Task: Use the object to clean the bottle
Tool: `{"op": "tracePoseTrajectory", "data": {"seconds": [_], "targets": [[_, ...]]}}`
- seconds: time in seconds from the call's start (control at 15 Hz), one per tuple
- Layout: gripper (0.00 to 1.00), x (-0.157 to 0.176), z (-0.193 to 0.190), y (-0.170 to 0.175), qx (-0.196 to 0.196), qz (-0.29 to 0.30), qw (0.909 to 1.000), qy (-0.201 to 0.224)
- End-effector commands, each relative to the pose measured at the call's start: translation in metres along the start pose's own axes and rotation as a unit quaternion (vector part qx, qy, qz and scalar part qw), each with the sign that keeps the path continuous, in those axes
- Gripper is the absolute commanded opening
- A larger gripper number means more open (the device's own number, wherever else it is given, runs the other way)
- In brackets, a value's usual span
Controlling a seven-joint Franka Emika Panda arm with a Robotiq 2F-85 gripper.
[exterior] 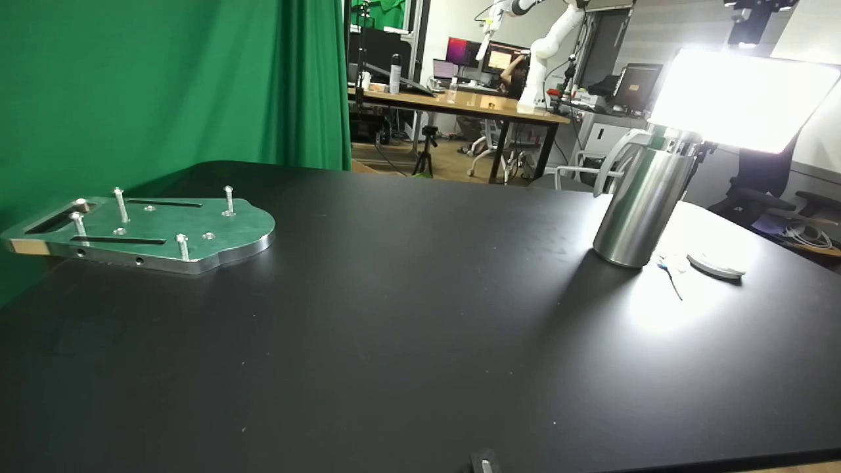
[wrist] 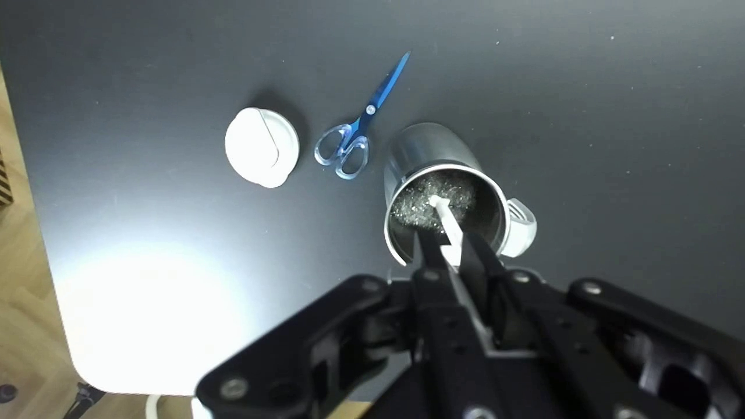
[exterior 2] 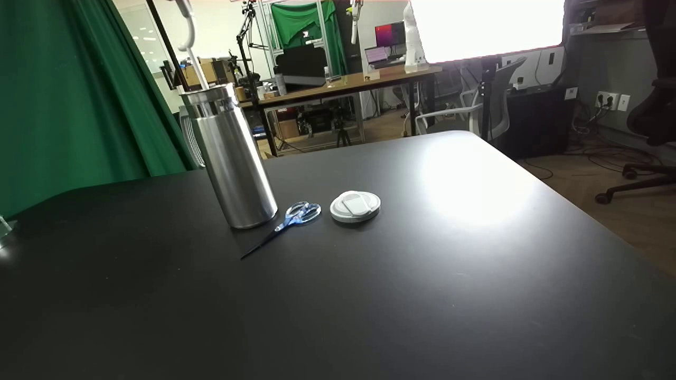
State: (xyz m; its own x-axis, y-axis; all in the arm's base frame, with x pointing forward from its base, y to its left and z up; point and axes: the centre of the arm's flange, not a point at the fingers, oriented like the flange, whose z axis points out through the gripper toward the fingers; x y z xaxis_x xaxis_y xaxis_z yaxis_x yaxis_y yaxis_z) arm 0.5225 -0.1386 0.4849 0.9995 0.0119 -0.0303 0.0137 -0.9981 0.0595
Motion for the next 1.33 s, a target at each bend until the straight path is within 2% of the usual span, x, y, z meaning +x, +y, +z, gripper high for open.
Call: {"op": "tracePoseTrajectory", "data": {"seconds": [0.0,0.87,1.0,1.27], "targets": [[0.04,0.015,0.015,0.016,-0.004,-0.003,1.0000,-0.006],[0.04,0.024,0.091,0.041,-0.001,0.008,0.9980,-0.062],[0.04,0.024,0.096,0.040,-0.002,0.009,0.9976,-0.068],[0.04,0.023,0.082,0.032,-0.003,0.010,0.9978,-0.066]]}}
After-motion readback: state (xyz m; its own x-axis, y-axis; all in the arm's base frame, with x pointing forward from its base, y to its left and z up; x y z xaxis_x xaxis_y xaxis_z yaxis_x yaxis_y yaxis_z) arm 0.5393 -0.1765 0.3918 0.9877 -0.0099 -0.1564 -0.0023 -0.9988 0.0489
